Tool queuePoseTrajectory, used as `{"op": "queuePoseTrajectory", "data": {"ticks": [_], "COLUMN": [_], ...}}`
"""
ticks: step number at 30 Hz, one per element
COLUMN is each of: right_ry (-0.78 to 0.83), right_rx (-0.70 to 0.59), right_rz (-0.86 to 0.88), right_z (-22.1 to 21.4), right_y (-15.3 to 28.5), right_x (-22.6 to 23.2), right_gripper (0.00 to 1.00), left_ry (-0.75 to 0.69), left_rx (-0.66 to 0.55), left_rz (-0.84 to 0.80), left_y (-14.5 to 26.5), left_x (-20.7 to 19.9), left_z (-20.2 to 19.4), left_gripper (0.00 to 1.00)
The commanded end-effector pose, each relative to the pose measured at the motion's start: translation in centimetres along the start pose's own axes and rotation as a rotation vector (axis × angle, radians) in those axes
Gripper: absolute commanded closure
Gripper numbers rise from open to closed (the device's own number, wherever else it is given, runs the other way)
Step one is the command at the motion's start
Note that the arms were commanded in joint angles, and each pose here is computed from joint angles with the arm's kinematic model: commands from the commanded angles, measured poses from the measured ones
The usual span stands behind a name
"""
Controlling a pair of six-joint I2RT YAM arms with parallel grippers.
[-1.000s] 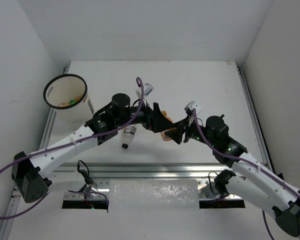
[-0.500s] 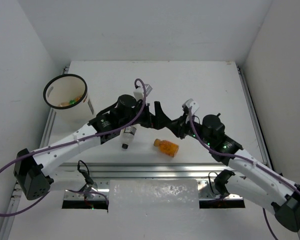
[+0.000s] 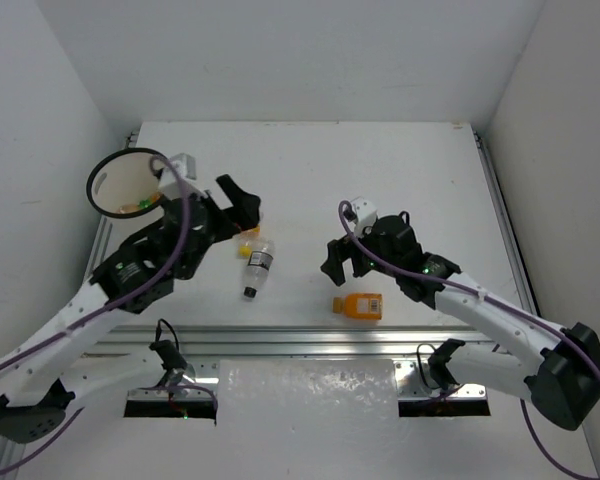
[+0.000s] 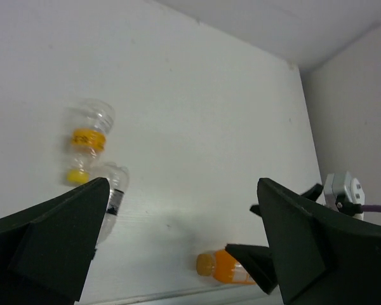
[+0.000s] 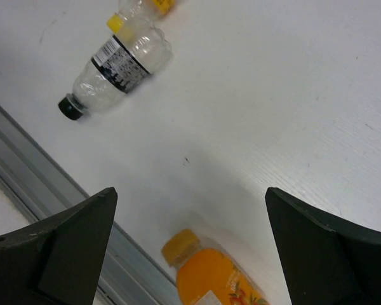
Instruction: Put the plastic bottles in the bin
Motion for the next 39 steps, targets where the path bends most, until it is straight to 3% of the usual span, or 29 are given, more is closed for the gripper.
{"op": "queuePoseTrajectory", "data": {"ticks": [1,5,11,15,19,26,31,32,34,35,37,39], "right_ry": [-0.031,0.046,0.100,0.167,0.174,0.171,0.154,0.137,0.125,0.128,0.099,0.066], "right_rx": [0.082,0.243,0.349,0.433,0.534,0.671,0.738,0.755,0.748,0.731,0.646,0.435], "right_rz": [0.040,0.045,-0.019,-0.032,0.065,0.131,0.148,0.137,0.122,0.078,0.043,0.068], "right_z": [1.3,-2.2,-4.9,-7.3,-10.1,-12.8,-14.3,-14.7,-14.8,-14.6,-13.4,-9.2], "right_y": [1.8,3.3,5.1,5.3,5.5,3.6,2.4,2.0,1.5,1.3,0.6,0.0], "right_x": [0.9,0.6,-0.7,-1.5,-0.2,0.7,1.3,1.3,1.2,0.6,0.5,1.5], "right_gripper": [0.01,0.01,0.01,0.01,0.01,0.06,0.27,0.45,0.50,0.62,0.74,0.81], "left_ry": [-0.036,-0.130,-0.199,-0.229,-0.263,-0.257,-0.255,-0.256,-0.257,-0.250,-0.236,-0.193], "left_rx": [-0.151,-0.158,-0.104,-0.040,0.000,0.008,0.004,0.008,0.013,0.014,0.040,0.102], "left_rz": [0.132,0.159,0.151,0.127,0.129,0.106,0.104,0.106,0.106,0.103,0.063,-0.041], "left_y": [3.3,4.4,3.9,2.7,1.8,1.8,1.9,1.8,1.8,1.8,1.9,2.1], "left_x": [3.5,5.9,8.5,8.6,8.9,8.5,8.6,8.6,8.6,8.5,7.8,5.7], "left_z": [4.5,4.2,0.9,-1.4,-2.9,-3.1,-3.0,-3.1,-3.2,-3.2,-3.6,-4.7], "left_gripper": [0.00,0.00,0.00,0.00,0.00,0.00,0.00,0.00,0.00,0.00,0.00,0.00]}}
Point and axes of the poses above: each gripper's point midway between its finger pads, its own y axis back along the fingers, its own x axis along the line the jaws close on, z = x × y, the point moved 1 cm from there along y, back along the fingers, and after that the axes turned 7 degrees about y, right-handed, at the moved point
